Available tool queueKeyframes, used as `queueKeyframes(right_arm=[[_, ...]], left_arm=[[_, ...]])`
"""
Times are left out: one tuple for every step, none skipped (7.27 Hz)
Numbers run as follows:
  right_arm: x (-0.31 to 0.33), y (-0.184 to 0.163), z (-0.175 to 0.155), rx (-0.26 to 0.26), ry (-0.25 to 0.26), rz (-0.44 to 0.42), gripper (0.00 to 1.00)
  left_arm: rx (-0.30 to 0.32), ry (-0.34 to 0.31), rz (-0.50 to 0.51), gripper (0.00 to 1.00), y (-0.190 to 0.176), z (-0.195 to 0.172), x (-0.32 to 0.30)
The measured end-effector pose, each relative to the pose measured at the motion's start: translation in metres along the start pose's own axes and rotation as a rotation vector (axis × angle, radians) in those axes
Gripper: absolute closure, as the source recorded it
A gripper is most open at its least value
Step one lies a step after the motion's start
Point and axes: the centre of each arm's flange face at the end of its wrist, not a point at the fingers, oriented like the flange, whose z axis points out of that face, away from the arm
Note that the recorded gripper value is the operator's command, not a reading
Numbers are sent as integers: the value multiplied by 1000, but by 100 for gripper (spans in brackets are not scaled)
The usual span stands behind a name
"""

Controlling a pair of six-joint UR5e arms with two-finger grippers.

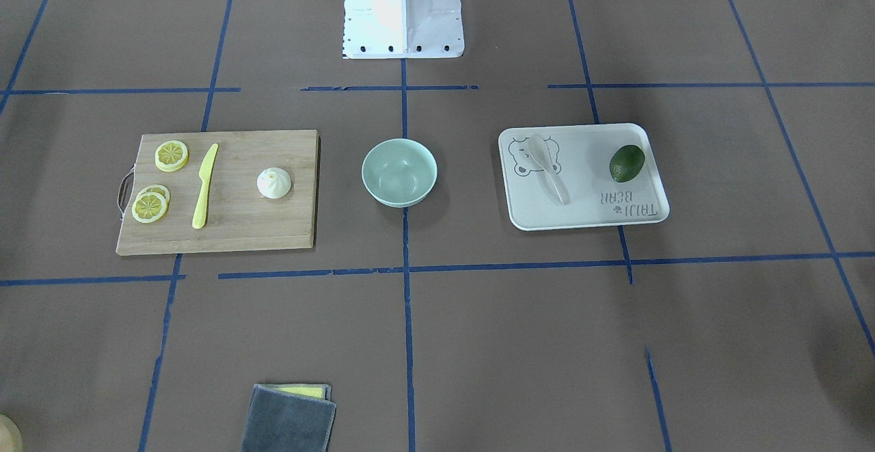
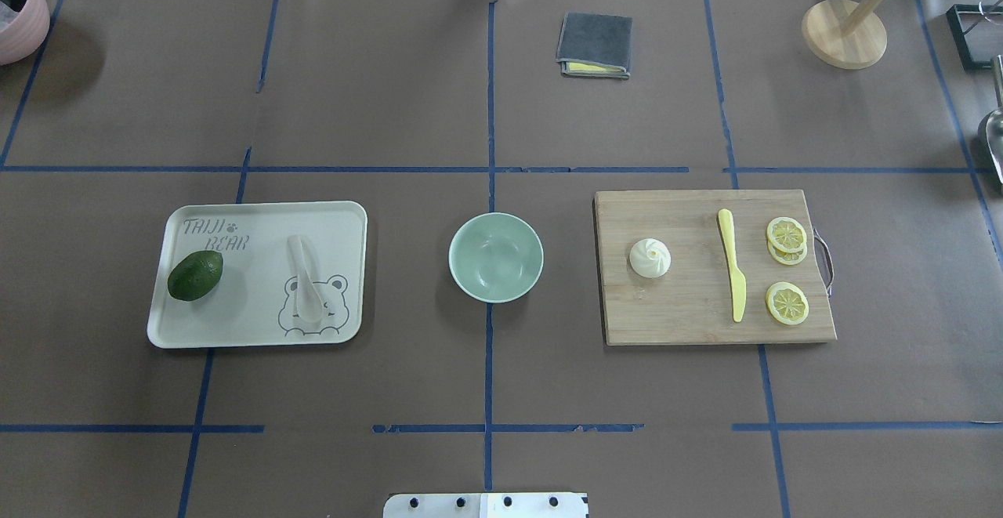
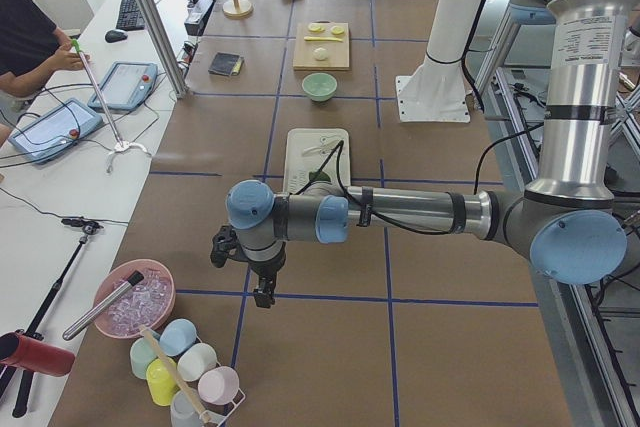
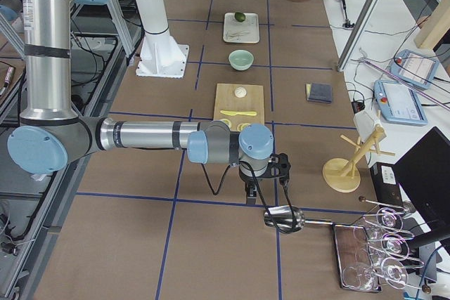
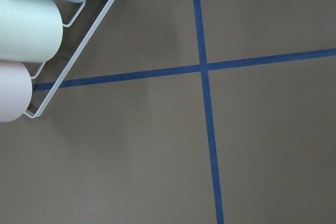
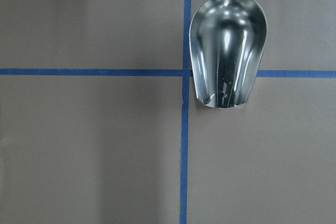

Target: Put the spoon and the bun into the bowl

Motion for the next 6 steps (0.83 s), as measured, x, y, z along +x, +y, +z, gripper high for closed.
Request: queueKeyframes(right_arm=[[0,0,0,0,0,-1,0],[-1,0,-1,2,0,-3,0],[-2,-1,-2,4,-1,-5,0],[-4,-3,-4,8,-2,-8,0],[-9,-6,-7,15,-3,-16,0],[-15,-9,-10,23,-6,-26,0]], left_arm=[[1,0,1,0,0,-1,0],[5,1,5,0,-1,-2,2],[17,0,16,0,-4,-7,6],[44,-2,40,0,-9,-20,18],[80,-5,66,0,-16,-37,34],[123,-7,86,0,-26,-56,59]])
